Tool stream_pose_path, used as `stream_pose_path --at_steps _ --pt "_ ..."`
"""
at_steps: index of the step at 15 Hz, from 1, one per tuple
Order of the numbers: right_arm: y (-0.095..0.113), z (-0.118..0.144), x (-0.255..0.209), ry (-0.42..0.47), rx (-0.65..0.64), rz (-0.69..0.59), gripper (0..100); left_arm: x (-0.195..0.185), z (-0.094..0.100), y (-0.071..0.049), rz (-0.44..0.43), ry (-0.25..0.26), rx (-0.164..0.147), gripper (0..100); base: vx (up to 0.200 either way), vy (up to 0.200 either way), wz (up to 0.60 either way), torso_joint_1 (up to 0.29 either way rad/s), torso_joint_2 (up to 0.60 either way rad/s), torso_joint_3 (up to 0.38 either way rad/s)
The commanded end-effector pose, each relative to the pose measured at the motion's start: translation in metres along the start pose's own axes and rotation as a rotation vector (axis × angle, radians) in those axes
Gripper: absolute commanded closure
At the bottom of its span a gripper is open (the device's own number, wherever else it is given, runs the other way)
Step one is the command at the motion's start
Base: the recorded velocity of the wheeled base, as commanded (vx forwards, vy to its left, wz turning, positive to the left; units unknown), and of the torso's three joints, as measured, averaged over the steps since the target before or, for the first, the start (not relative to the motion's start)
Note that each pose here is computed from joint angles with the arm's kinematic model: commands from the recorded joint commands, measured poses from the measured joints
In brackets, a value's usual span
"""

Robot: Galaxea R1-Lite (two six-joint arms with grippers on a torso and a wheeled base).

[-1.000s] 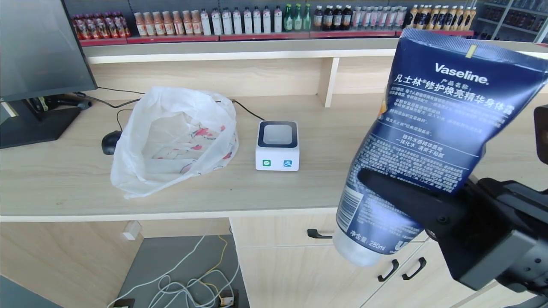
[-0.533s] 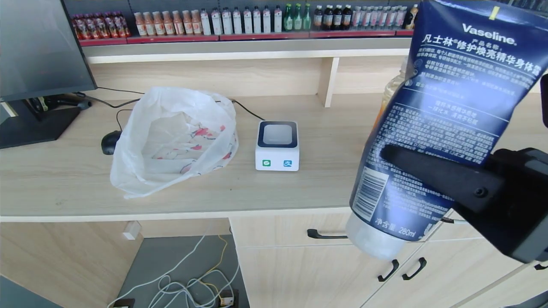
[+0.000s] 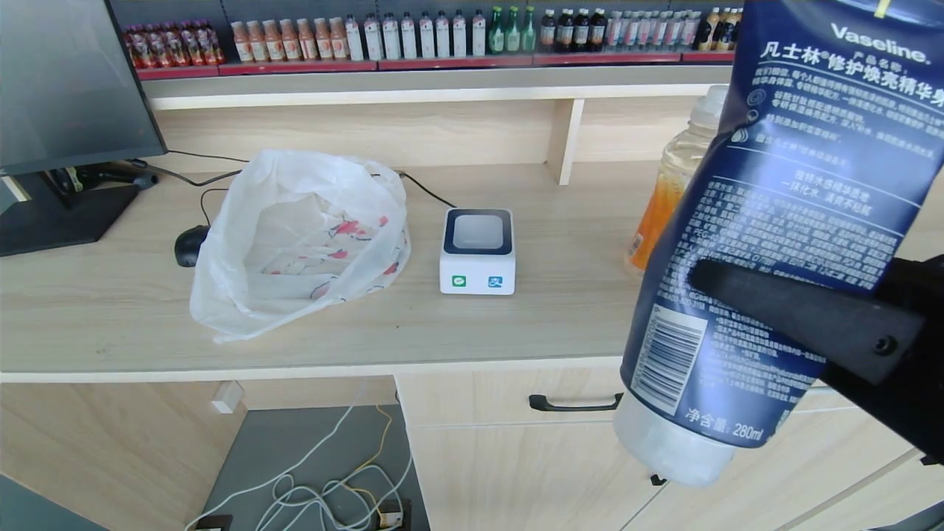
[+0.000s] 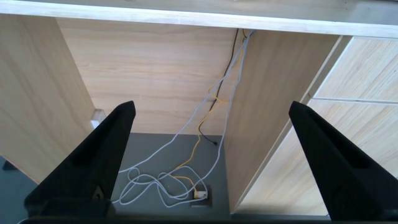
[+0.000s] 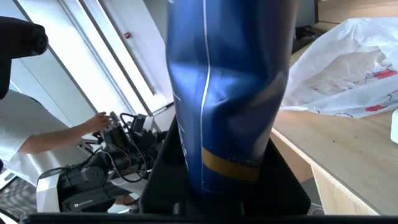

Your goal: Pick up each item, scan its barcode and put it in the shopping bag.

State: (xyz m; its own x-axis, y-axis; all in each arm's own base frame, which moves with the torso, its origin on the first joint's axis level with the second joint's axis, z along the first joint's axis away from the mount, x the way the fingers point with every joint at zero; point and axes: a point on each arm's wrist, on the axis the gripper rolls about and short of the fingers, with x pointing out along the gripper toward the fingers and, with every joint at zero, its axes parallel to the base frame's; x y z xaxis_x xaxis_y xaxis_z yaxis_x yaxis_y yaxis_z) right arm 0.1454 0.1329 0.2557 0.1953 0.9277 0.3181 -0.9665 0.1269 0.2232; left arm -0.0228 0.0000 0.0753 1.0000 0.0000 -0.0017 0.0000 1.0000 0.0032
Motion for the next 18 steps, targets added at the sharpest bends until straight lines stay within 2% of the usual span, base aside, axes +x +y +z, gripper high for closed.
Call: stream_pose_path --at_steps 1,10,13,15,18 --pt "-0.002 0.000 0.003 0.002 0.002 0.000 100 0.000 0.000 0.000 0.000 0.000 0.000 0 0.000 0.000 0.00 0.000 0.00 0.000" --pt "-0.005 0.000 0.005 -0.001 0.000 -0.007 100 0.000 0.000 0.000 0.000 0.000 0.000 0 0.000 0.000 0.00 0.000 0.00 0.000" --pt "-0.002 -0.007 -0.003 0.016 -0.021 -0.022 100 0.000 0.000 0.000 0.000 0.000 0.000 0 0.000 0.000 0.00 0.000 0.00 0.000" --pt "-0.004 -0.008 -0.003 -0.010 -0.058 -0.091 100 0.000 0.000 0.000 0.000 0.000 0.000 0 0.000 0.000 0.00 0.000 0.00 0.000" --pt "-0.005 -0.015 0.004 -0.059 -0.031 -0.221 100 0.000 0.000 0.000 0.000 0.000 0.000 0 0.000 0.000 0.00 0.000 0.00 0.000"
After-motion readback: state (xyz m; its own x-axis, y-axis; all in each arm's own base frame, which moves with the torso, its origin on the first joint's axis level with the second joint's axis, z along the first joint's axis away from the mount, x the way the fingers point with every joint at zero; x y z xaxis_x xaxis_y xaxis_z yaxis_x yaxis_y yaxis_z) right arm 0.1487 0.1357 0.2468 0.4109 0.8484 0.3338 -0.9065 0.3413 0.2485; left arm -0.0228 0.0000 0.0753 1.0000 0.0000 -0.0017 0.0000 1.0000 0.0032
